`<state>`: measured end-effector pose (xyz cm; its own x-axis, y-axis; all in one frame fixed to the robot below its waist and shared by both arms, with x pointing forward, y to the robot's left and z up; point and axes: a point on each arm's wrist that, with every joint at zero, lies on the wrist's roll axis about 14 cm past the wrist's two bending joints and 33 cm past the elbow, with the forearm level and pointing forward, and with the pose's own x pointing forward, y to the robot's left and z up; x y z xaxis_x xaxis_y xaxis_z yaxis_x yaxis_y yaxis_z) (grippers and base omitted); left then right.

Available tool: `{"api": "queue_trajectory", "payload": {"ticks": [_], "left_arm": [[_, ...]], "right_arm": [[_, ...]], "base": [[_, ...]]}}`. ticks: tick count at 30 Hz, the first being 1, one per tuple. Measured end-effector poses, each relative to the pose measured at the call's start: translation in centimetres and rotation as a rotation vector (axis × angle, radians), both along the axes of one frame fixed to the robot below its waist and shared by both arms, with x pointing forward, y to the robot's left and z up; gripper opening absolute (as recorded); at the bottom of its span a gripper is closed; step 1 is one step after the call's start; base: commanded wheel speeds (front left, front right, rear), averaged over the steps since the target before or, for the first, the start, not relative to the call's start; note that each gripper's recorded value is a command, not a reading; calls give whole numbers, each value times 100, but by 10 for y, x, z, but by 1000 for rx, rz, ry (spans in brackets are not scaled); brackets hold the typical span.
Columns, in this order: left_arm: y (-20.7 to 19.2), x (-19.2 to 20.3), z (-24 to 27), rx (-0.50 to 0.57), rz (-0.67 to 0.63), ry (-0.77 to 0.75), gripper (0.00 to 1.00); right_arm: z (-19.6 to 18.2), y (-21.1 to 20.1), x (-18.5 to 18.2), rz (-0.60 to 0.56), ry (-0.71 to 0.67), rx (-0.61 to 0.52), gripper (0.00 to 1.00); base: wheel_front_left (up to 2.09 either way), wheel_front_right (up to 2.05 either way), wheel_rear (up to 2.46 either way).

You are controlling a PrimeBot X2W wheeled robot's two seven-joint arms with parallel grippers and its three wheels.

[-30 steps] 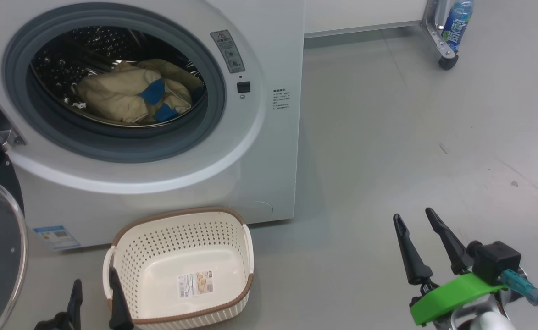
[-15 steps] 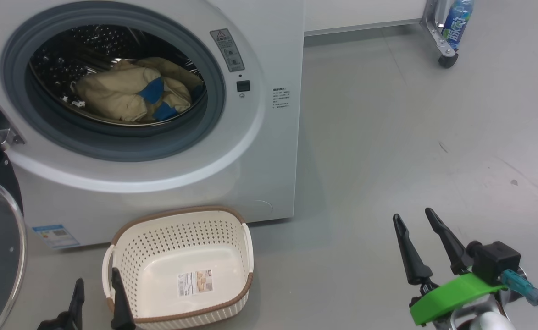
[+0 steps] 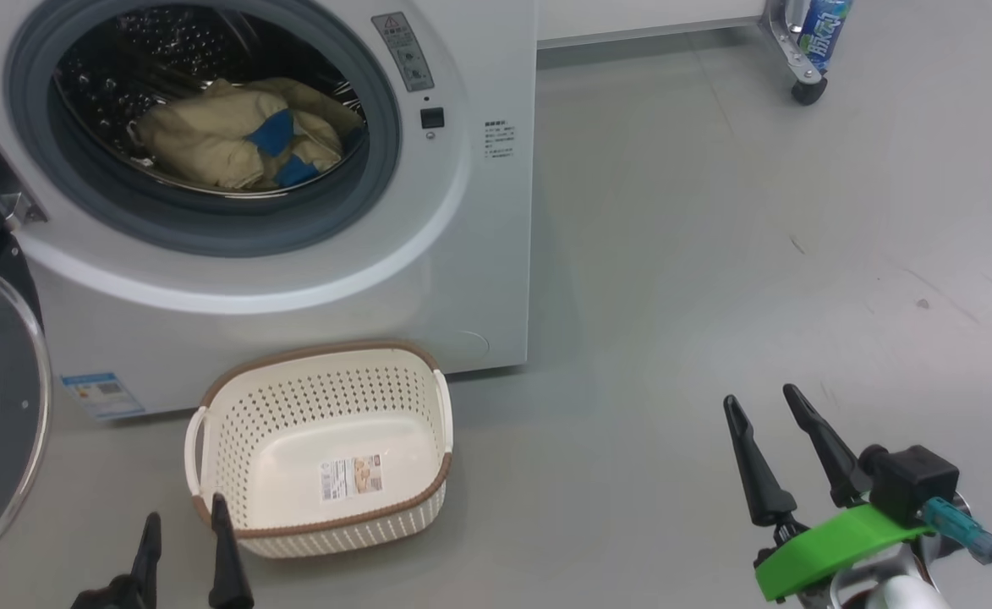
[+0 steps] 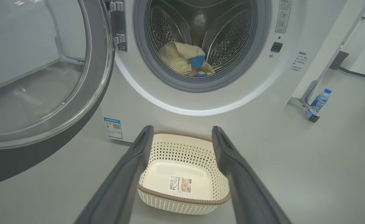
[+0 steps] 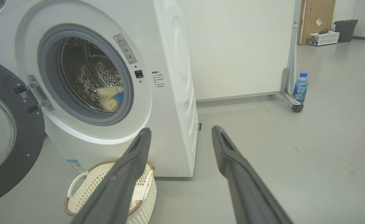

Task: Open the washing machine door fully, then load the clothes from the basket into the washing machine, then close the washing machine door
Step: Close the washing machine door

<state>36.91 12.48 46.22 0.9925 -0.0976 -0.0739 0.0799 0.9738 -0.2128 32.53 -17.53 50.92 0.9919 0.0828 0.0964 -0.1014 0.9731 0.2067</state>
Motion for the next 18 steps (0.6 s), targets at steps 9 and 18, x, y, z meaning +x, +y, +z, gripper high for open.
{"api": "queue_trajectory", "payload": {"ticks": [9, 18], "left_arm": [[0, 0, -1, 5, -2, 3, 100], [3, -2, -2, 7, 6, 6, 100]], "right_arm": [[-1, 1, 1, 2, 3, 0, 100], [-2, 3, 2, 11, 6, 1, 100]], "base": [[-121, 121, 0], [-21, 21, 0]]}}
